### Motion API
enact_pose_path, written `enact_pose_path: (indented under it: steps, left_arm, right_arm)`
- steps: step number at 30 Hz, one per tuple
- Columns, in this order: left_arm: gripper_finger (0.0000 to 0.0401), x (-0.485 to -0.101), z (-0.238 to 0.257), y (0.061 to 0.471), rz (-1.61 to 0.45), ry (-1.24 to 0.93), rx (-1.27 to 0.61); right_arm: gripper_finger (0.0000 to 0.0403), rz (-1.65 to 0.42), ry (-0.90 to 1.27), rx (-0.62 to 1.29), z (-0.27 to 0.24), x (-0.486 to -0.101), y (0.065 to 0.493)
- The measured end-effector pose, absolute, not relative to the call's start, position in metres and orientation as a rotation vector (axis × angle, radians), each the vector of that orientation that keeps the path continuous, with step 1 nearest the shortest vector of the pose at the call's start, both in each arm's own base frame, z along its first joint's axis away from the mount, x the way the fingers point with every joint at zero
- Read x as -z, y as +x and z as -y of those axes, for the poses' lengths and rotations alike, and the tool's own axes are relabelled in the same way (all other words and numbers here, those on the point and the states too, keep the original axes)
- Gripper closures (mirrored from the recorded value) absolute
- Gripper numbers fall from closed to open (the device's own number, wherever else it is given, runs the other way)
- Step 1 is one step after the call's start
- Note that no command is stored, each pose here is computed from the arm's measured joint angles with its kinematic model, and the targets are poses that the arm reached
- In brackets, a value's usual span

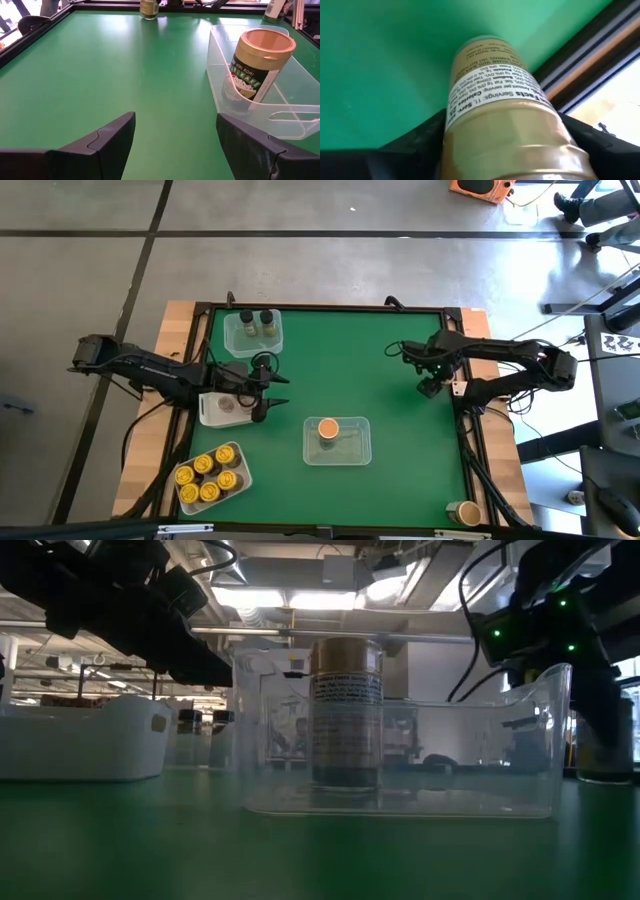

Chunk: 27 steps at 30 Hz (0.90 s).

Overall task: Sort spices by type
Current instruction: Put the golden spice bottle into the bottom transparent bin

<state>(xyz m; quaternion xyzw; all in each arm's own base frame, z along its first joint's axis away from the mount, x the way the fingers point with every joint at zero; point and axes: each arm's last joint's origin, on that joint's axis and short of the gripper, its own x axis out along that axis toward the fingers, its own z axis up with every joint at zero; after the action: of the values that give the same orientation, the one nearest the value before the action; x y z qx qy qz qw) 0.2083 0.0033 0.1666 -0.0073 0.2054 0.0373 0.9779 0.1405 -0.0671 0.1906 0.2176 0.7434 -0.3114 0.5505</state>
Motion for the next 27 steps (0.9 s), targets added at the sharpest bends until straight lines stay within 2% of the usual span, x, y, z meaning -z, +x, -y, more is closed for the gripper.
enact_pose_path:
  steps: [13, 21, 27]
  left_arm:
    - [0.0125, -0.167, -0.003, 0.208, -0.413, -0.016, -0.075]
    - [0.0125, -0.167, -0.003, 0.208, -0.413, -0.015, -0.075]
    - [0.0125, -0.167, -0.003, 0.208, -0.413, -0.016, -0.075]
  right_arm:
    - [0.012, -1.492, 0.599, 0.646, 0.07, -0.218, 0.174]
    - [0.012, -1.332, 0.555, 0.559, 0.048, -0.239, 0.201]
    - [0.012, -1.245, 0.599, 0.451, 0.022, -0.263, 0.217]
